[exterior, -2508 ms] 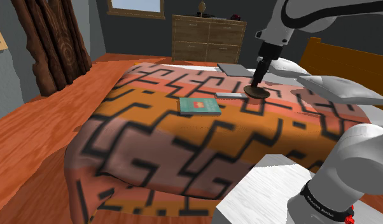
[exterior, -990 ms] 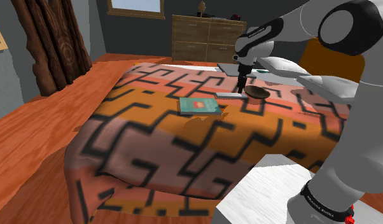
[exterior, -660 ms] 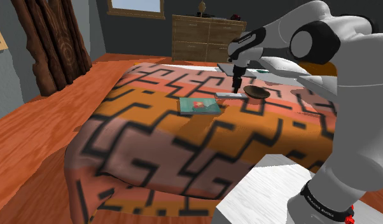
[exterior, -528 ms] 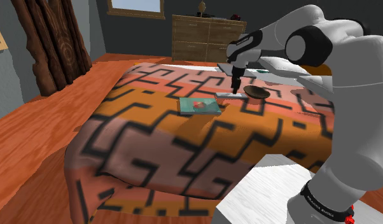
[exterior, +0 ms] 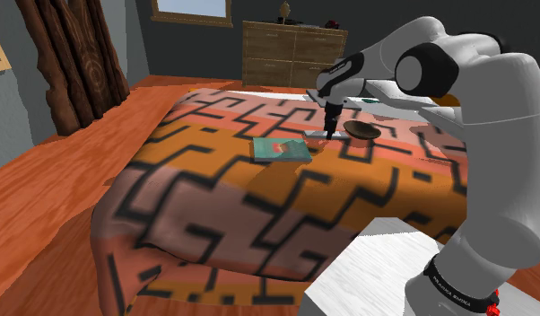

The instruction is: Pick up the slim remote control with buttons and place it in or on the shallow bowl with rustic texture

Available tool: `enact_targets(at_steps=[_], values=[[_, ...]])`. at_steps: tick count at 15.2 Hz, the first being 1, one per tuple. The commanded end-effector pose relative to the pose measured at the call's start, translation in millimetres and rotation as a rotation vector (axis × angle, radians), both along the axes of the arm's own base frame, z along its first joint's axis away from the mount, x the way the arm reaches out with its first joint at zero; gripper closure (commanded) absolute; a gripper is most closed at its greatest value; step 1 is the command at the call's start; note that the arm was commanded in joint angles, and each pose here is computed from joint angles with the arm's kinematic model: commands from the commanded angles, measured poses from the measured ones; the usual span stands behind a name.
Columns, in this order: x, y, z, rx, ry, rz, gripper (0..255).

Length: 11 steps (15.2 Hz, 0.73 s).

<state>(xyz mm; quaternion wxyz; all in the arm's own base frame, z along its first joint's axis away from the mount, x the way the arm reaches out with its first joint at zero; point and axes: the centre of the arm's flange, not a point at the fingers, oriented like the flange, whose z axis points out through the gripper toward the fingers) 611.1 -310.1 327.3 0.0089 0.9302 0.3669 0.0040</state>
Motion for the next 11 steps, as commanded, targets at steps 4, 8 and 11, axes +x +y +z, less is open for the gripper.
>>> enact_targets(at_steps=[4,8,11], values=[[0.5,-0.2,-1.3,0.0,-0.001,0.0,0],[0.4,-0.1,-1.3,0.0,-0.001,0.0,255],[0.7,-0.1,-1.5,0.0,-0.001,0.0,255]])
